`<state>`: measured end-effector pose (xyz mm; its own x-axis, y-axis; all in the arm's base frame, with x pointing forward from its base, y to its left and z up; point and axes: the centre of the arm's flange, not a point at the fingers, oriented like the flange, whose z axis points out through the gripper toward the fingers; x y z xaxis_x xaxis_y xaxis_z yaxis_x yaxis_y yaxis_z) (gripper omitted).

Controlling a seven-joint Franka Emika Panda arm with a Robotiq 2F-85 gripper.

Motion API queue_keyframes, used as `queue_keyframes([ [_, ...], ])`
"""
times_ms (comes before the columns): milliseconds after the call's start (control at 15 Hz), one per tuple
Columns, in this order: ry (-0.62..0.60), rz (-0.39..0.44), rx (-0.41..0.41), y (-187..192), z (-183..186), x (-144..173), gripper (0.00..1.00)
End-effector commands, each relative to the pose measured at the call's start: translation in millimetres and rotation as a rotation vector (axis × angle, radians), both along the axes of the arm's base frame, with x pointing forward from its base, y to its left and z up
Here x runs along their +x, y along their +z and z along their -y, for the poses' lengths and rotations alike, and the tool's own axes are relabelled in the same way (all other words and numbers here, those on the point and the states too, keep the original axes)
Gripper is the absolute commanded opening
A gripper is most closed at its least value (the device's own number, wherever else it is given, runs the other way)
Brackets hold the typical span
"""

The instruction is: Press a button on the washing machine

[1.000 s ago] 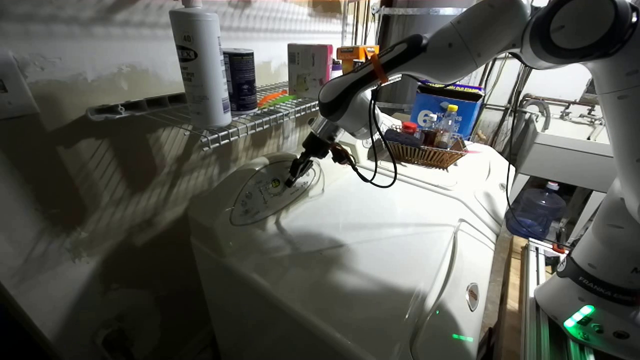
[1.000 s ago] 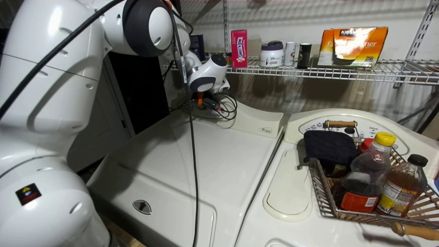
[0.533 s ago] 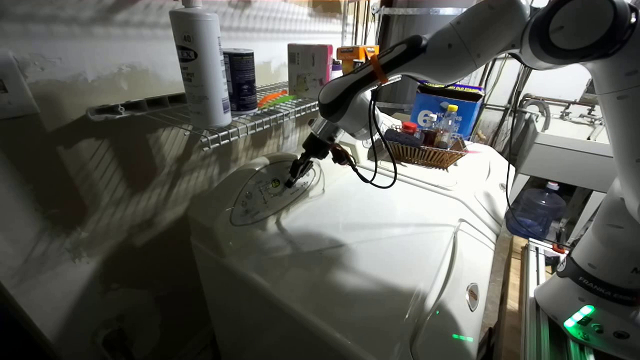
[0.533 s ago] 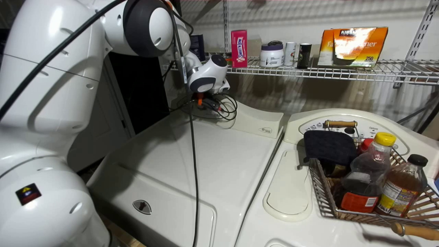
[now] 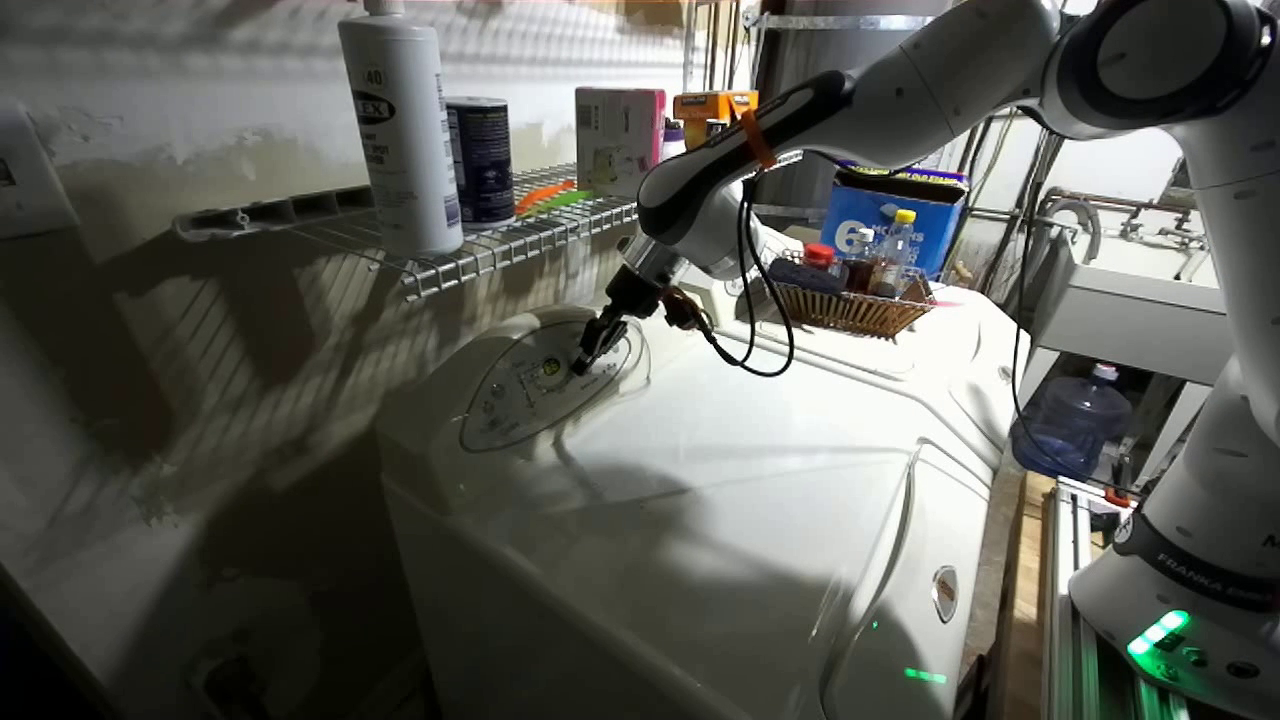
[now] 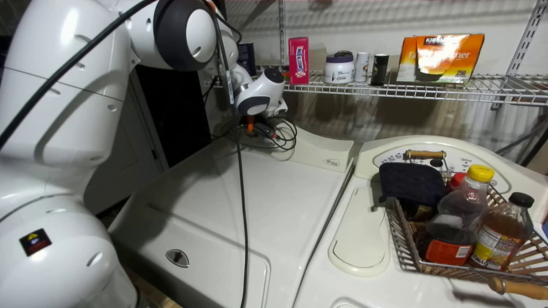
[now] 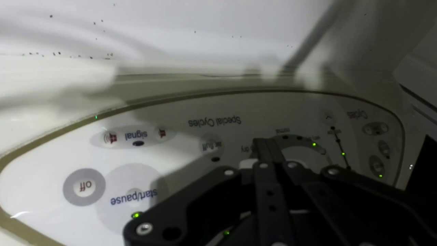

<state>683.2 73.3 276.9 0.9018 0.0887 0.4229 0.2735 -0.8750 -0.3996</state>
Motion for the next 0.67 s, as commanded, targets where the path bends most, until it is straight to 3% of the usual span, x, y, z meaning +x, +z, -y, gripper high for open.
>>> queue_keyframes([
  [0, 0.001, -0.004, 0.002, -2.2, -1.3, 15.7, 0.00],
  [600, -0.037, 0.101, -0.071, -2.2, 6.5, 44.1, 0.00],
])
